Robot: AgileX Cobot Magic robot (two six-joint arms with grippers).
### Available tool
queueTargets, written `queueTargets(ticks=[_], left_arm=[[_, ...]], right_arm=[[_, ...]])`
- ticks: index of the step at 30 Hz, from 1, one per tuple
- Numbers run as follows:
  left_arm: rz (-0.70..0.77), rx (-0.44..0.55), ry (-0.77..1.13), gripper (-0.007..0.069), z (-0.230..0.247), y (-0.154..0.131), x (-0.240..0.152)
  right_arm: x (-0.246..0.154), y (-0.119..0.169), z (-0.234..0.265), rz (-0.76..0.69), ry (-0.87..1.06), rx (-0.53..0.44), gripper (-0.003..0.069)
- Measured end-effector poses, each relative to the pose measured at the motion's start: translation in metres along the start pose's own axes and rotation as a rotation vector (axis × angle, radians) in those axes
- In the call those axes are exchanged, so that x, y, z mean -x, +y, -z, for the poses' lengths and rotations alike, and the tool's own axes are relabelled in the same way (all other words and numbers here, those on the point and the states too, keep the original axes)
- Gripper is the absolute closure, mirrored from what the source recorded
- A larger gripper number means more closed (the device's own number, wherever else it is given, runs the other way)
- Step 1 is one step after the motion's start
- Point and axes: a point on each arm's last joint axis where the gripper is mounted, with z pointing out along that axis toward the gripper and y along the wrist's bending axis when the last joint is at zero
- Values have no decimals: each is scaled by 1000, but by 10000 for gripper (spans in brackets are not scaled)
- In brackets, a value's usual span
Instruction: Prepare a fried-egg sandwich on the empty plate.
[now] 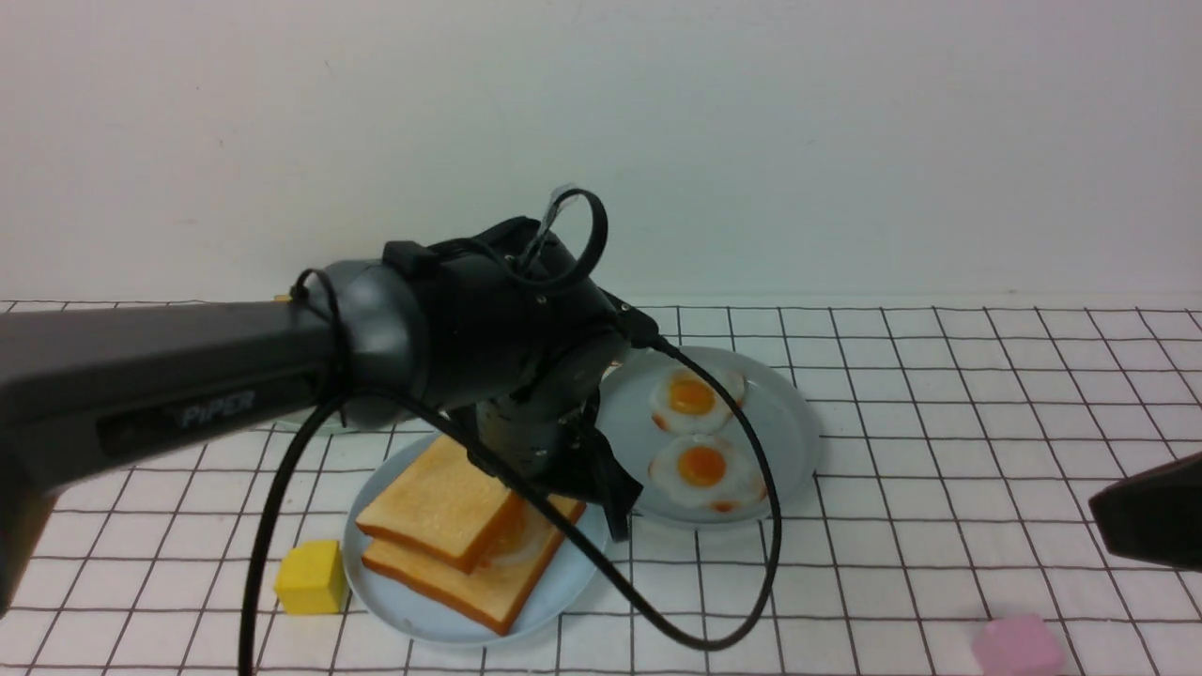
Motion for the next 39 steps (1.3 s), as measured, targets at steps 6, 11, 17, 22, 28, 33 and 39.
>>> queueTargets(ticks=[6, 11, 17, 22, 28, 33, 39], left_arm=[[19, -28, 29, 585, -12, -6, -2], [24, -41, 16, 517, -13, -8, -1], [33, -47, 18, 373, -13, -8, -1], [44, -51, 39, 315, -12, -9, -3], [82, -112, 9, 353, 28, -2, 1], [149, -233, -278, 524, 143, 28, -11], [189, -324, -628, 638, 226, 59, -90]], right_arm=[[0, 0, 0, 2, -5, 1, 591], [1, 0, 0, 15, -9, 1, 587], [1, 0, 0, 14, -9, 2, 580], [0, 0, 0, 14, -5, 2, 577], [0, 0, 1, 16, -4, 0, 575], [-10, 0, 15, 23, -5, -22, 575], [-29, -2, 45, -20, -61, -81, 575]])
